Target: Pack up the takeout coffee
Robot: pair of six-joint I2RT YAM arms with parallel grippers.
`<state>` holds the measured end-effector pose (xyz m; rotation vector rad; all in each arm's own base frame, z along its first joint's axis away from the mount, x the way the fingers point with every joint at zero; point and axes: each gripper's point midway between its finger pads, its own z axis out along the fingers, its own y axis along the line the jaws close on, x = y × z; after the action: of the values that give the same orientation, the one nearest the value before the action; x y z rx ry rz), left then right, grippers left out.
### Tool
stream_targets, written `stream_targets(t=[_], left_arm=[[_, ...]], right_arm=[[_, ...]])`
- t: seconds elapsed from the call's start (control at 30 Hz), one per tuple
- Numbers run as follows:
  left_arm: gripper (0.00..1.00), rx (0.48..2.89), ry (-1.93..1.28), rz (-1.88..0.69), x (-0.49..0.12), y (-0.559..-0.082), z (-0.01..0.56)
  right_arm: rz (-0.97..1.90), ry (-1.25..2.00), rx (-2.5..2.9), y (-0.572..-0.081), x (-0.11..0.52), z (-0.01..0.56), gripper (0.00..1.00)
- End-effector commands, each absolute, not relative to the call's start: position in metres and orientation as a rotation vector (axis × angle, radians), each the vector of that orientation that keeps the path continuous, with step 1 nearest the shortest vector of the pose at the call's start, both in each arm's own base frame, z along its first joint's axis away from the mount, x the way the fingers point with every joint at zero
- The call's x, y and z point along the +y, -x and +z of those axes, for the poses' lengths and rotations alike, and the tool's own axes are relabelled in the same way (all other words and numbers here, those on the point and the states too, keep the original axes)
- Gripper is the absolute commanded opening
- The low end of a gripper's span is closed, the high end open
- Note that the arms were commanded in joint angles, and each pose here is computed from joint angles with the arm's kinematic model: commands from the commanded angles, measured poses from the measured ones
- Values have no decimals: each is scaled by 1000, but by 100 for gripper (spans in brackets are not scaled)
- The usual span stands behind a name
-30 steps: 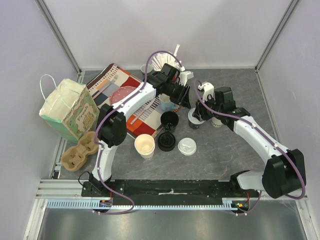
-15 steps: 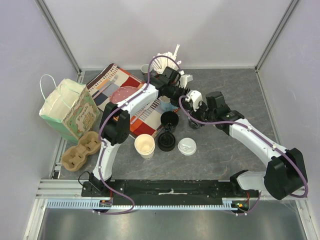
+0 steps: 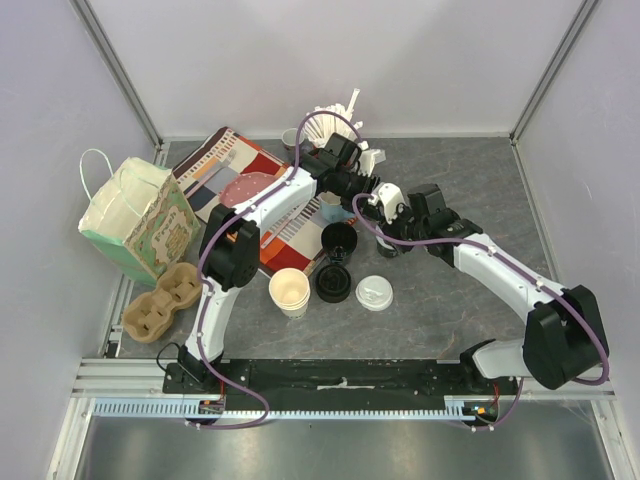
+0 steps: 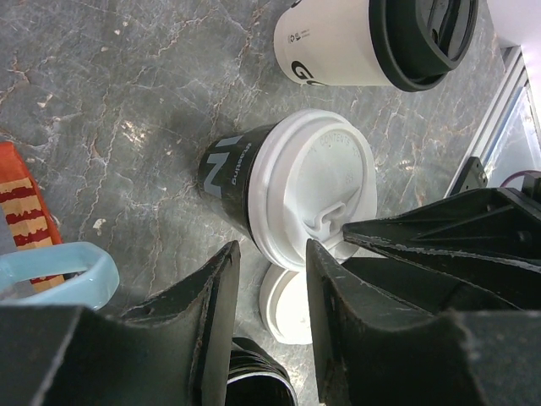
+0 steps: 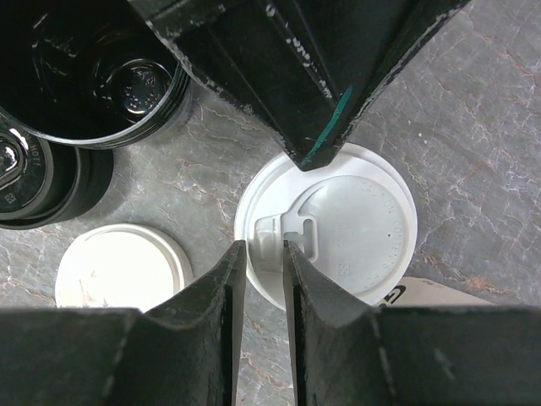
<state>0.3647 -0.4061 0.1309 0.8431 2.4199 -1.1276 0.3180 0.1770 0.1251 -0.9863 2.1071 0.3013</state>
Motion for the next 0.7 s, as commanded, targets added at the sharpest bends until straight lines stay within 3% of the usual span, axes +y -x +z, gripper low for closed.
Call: stream_targets(t=[0.0,0.13,0.37,0.67], left_arm=[[44,2382,-830,-1182,-414,-368,143],[44,2383,-831,-1184,-414,-368,143],[44,2391,-826,-1189,-414,-367,141],[44,2389,-831,-1196,-415,-366,141]], right_arm=[[297,996,2074,-326,181,137,29],[308,1009,2061,-325,183,141,20],[317,1021,2046,-326,185,148,13],[321,1043,2084,-326,186,138,11]])
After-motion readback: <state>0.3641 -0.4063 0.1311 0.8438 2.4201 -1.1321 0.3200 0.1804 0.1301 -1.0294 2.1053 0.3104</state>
